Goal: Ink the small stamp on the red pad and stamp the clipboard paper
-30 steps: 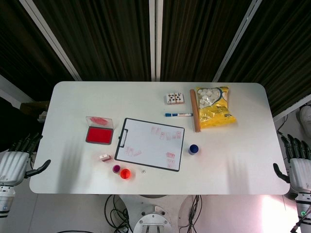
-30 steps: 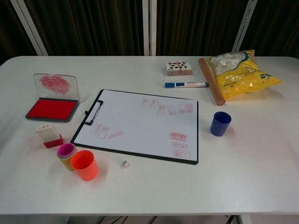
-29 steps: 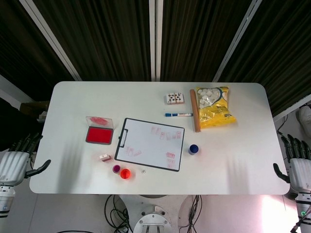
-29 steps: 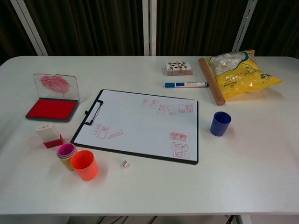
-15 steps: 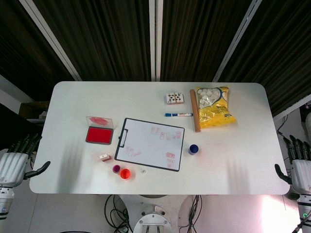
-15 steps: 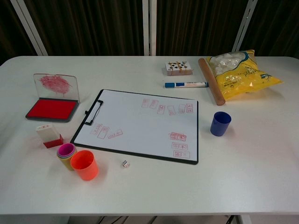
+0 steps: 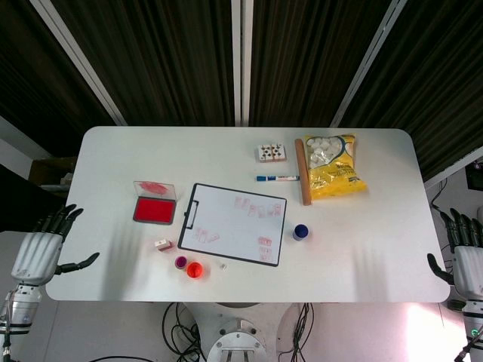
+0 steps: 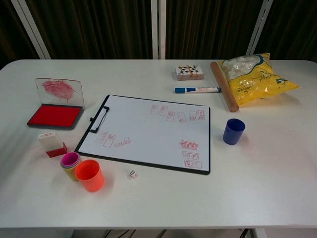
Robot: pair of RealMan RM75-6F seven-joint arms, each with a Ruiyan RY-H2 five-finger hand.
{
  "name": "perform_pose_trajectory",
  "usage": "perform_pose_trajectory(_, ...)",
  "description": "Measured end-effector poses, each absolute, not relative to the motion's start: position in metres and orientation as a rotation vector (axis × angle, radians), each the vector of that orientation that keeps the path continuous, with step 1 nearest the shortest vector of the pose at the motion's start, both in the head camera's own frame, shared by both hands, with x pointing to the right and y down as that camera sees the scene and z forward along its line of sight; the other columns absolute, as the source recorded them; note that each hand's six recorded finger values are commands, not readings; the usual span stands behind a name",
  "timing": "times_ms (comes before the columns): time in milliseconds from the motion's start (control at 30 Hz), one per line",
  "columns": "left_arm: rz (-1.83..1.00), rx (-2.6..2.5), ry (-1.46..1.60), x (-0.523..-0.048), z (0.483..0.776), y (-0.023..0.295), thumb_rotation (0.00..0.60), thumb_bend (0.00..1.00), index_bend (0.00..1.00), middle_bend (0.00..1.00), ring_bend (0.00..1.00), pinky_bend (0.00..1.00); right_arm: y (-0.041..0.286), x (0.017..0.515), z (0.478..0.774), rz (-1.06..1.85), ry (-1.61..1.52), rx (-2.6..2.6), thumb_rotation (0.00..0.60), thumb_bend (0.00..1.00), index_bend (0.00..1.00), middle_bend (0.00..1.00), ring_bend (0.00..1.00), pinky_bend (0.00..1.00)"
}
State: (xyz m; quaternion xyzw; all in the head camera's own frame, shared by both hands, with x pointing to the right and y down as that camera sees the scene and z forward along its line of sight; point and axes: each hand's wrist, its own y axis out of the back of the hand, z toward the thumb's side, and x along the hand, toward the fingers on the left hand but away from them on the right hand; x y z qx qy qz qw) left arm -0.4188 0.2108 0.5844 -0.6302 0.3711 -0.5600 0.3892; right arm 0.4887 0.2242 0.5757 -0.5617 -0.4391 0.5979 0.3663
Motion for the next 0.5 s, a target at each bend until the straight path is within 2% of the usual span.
perform_pose_trajectory(233, -1.353, -1.744, 0.821, -0.367, 0.611, 0.201, 0.331, 0.11, 0.15, 0.12, 0.08, 0.20, 0.226, 0.486, 0.577, 1.538, -1.128, -1.455, 0.600, 0.23, 0.00, 0.00, 0.00, 0.00)
perform_pose_trajectory(367, -1.328, -1.791, 0.770, -0.338, 0.631, 0.198, 0.333, 0.12, 0.21, 0.21, 0.08, 0.20, 0.228, 0.490, 0.574, 1.539, -1.141, -1.444, 0.600, 0.23, 0.00, 0.00, 0.00, 0.00)
perform_pose_trajectory(500, -1.332, -1.805, 0.742, -0.319, 0.649, 0.197, 0.343, 0.12, 0.25, 0.24, 0.08, 0.20, 0.230, 0.496, 0.571, 1.547, -1.154, -1.431, 0.600, 0.23, 0.00, 0.00, 0.00, 0.00)
